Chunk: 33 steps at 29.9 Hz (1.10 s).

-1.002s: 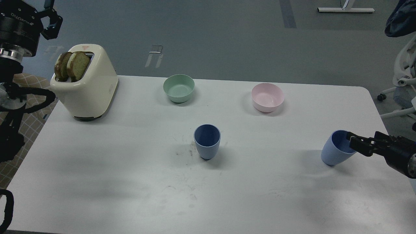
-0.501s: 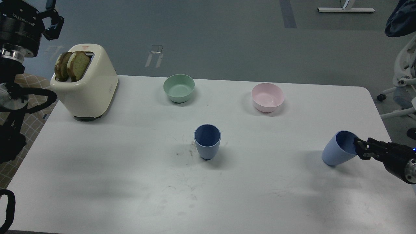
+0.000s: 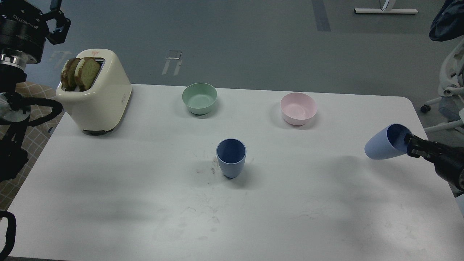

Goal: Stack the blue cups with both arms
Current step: 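Lift the blue cup with the right hand and carry it above the centered cup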

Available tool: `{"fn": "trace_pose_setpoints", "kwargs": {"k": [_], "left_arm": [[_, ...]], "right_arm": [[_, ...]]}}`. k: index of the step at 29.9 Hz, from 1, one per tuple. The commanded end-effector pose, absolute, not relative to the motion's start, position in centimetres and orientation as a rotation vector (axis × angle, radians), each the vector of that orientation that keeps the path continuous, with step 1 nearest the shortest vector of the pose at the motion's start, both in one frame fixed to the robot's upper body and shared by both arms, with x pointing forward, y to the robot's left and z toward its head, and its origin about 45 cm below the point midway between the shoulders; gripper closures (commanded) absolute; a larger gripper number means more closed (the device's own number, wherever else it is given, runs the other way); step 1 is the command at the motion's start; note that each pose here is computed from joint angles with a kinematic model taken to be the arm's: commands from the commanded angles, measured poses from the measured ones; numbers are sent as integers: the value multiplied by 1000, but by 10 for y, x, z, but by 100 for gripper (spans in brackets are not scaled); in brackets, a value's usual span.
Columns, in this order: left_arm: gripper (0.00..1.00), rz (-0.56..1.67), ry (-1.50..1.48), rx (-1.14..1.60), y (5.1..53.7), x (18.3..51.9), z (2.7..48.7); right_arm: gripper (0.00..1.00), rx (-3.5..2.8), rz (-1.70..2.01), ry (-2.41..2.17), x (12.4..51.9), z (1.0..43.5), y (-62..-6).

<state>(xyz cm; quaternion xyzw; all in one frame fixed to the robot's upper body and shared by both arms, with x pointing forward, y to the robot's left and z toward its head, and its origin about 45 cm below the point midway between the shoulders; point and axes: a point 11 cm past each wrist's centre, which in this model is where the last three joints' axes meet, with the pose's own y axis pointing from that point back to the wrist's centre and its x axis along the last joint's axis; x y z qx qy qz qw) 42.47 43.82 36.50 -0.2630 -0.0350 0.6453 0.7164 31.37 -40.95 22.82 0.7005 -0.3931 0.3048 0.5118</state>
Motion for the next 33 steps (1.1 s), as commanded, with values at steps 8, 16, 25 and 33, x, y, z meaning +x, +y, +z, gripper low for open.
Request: {"fn": "trace_pose_setpoints", "kwargs": {"k": [8,16,25,33], "left_arm": [[2,1422,-80,-581,436,425,366],[3,1419,-83,-584,436,426,368],[2,1423,-87,-582,438,425,370],[3,1418,-76,-607,428,429,371]], "right_arm": [[100,1932,1114,-1115,354,371,-338],[100,2094,1295,-785,368,373,-218],[100,2116,1336,-541,366,344,-126],[100,2037,1388,-323,365,325,-89]]}}
